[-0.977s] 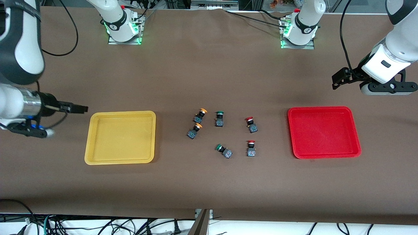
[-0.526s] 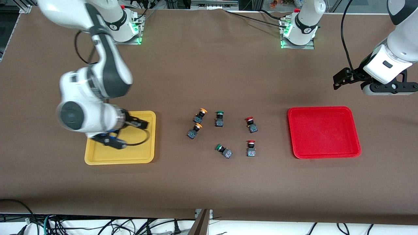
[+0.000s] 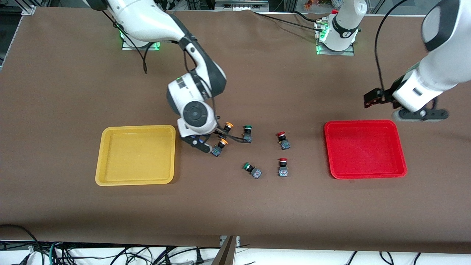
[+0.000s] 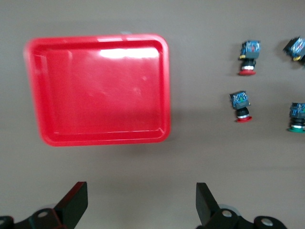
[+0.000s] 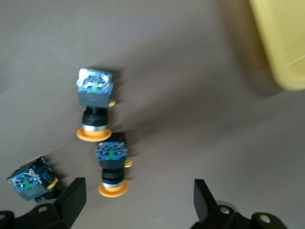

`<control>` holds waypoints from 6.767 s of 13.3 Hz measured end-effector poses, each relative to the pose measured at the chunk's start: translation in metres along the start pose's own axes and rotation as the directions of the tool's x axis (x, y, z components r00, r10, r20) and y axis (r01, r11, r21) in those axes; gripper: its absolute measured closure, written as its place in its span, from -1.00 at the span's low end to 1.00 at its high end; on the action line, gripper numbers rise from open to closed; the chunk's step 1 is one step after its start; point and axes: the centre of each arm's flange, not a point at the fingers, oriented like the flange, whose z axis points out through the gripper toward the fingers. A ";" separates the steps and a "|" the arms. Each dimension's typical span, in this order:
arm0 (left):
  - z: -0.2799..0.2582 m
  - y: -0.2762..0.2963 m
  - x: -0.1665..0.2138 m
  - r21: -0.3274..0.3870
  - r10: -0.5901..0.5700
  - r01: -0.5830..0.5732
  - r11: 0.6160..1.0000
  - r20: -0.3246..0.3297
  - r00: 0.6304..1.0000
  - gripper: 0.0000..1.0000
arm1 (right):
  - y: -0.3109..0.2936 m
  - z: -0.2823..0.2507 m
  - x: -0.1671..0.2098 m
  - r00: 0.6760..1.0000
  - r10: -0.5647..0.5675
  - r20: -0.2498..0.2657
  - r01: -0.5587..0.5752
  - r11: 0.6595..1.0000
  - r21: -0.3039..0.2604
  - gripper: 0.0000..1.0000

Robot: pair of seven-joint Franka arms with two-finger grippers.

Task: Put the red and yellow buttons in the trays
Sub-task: 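Grasp the orange button with the right gripper while the left grasps red, then carry the orange button to the yellow tray while the left carries red, then open the right gripper over the yellow tray while the left gripper releases red, then grasp the second orange button with the right gripper while the left grasps red, then lower the orange button into the yellow tray while the left lowers red, then open both grippers and lift them away from the trays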

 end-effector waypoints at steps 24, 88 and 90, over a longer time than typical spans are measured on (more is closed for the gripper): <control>0.277 0.188 0.063 0.047 -0.094 0.091 0.995 0.061 0.994 0.19 | 0.143 -0.067 0.166 0.972 -0.210 0.101 0.222 0.968 -0.118 0.11; 0.051 -0.039 0.097 0.103 0.450 -0.451 0.887 0.036 0.892 -1.00 | 0.305 -0.196 0.251 0.887 -0.456 0.072 0.455 0.890 0.036 -1.00; -0.021 -0.028 0.068 0.131 0.392 -0.387 0.913 -0.014 0.920 -1.00 | 0.338 -0.250 0.227 0.888 -0.450 0.094 0.446 0.893 0.058 -1.00</control>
